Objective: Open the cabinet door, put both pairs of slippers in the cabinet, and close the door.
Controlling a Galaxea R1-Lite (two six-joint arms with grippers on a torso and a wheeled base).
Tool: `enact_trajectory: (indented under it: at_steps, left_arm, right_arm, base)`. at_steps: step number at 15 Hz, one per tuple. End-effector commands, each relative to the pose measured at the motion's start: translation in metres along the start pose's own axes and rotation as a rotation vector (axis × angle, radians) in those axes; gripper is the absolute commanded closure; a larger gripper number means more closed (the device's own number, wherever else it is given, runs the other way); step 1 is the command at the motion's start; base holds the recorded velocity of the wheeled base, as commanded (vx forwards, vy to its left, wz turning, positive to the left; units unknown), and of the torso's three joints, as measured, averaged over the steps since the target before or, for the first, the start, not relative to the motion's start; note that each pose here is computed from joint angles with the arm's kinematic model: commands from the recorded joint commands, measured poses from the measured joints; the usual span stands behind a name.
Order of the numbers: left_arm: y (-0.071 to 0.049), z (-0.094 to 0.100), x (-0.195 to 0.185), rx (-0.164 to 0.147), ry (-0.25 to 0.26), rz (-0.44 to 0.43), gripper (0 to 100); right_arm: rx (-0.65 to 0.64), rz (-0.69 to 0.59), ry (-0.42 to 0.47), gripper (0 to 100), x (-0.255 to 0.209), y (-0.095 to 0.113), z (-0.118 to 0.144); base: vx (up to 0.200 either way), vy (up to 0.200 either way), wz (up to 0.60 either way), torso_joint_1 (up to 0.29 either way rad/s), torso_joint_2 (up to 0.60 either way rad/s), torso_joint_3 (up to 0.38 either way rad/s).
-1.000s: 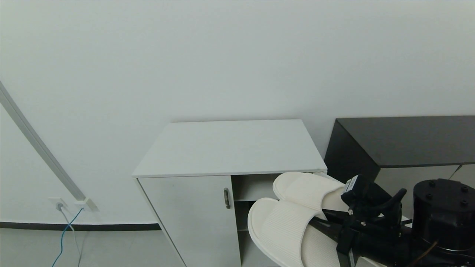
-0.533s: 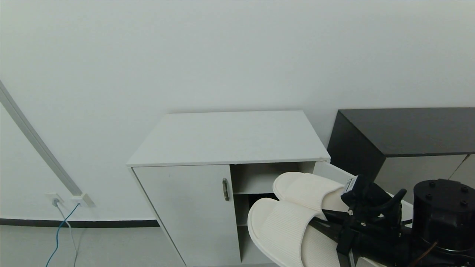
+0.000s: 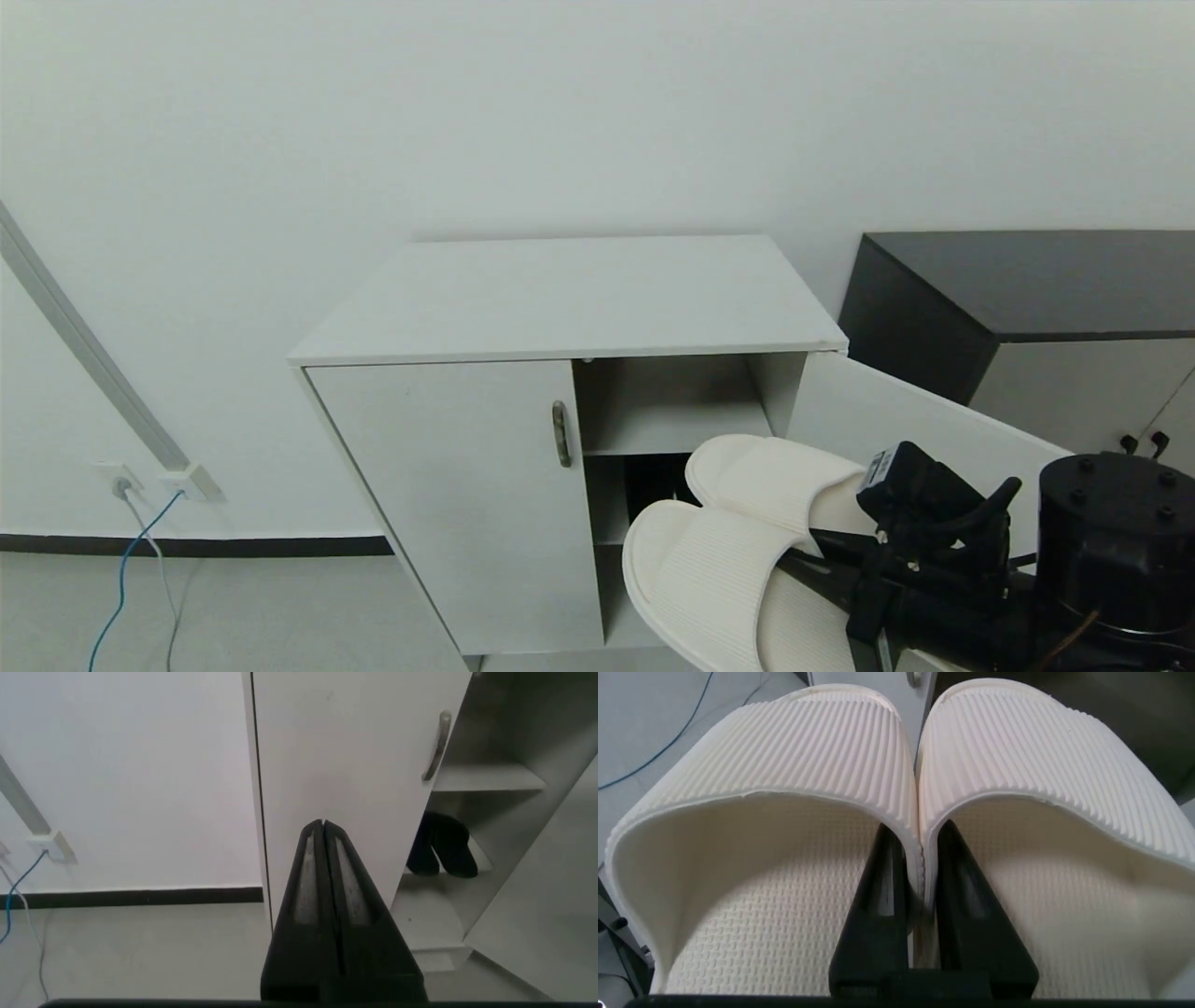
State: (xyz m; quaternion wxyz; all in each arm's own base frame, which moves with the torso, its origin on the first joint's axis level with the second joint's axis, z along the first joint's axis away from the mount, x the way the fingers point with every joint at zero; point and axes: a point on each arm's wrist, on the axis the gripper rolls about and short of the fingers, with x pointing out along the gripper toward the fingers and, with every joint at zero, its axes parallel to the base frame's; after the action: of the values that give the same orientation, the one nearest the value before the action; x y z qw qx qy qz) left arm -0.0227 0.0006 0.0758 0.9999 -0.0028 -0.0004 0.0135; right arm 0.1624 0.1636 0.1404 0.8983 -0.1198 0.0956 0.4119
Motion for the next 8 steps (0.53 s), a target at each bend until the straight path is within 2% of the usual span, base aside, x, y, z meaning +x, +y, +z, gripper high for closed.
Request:
enact_trajectory:
  at_steps: [1, 8]
  left_arm:
    - [0.0000, 0.0001, 0.0000, -0.001, -0.001, 0.001, 100]
    - [0.0000, 0.0001, 0.0000, 0.001, -0.001, 0.001, 100]
  right_arm:
    - [-0.001, 0.003, 0.004, 100, 0.0008, 0.0005, -0.0010]
    - [-0.001, 0.001, -0.001, 100, -0.0001, 0.0007, 0.0001]
  base:
    - [0.000, 0.000, 0.00, -0.203, 0.52, 0.325]
    - [0.000, 0.000, 0.00, -0.172, 0.50, 0.325]
